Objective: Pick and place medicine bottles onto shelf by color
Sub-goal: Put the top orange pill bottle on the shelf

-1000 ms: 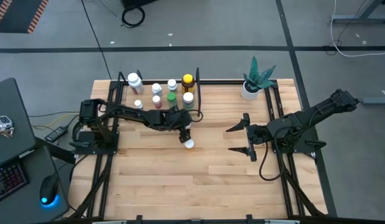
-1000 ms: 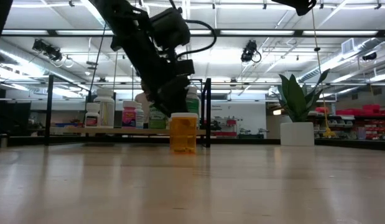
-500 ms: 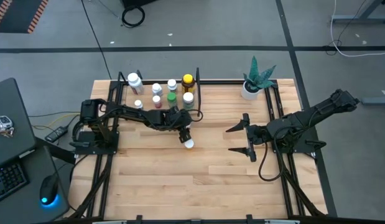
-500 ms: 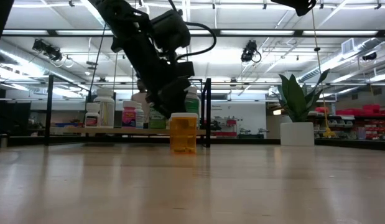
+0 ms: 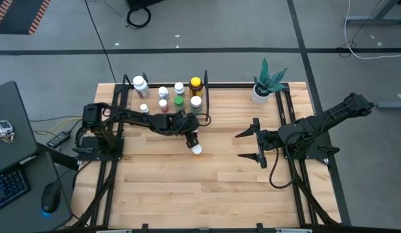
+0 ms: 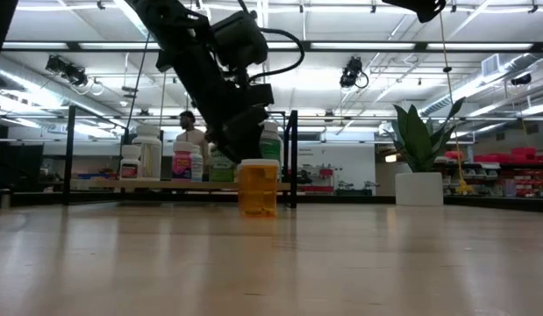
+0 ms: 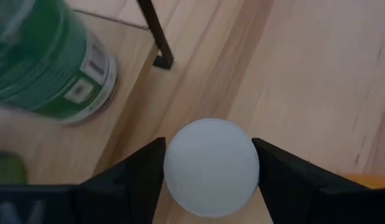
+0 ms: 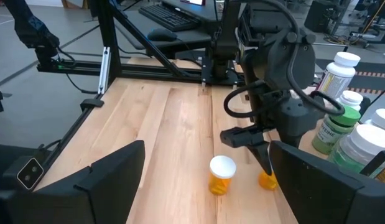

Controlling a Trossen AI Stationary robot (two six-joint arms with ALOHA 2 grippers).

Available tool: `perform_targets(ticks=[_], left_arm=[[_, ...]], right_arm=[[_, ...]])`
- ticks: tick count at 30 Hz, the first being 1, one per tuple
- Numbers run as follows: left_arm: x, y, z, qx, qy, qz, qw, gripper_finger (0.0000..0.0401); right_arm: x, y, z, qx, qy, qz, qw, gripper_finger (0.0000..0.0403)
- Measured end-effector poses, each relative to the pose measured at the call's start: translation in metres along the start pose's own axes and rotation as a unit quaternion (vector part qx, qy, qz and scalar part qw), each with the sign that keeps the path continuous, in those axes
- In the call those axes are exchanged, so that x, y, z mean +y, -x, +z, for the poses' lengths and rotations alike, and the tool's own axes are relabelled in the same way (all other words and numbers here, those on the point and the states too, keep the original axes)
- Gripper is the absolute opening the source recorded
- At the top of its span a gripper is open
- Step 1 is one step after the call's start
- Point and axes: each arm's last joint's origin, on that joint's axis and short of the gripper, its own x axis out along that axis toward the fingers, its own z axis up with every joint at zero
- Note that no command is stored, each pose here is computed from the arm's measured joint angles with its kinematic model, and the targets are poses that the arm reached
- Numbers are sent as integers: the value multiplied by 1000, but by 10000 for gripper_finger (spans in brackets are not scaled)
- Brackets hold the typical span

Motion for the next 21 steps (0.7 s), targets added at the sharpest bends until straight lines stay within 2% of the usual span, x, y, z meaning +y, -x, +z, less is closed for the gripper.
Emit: perform_targets(ticks=[9,17,21], left_arm=[[12,42,8,-9,5,-1,1000,213],[32,91,16,-41,38,-1,998,230],[42,111,13,-38,53,5,998,223]], right_arm=[[0,0,0,2,1,0,1000,352],[0,0,0,1,-1,0,1000,352],[0,0,0,2,-1,0,1000,352]])
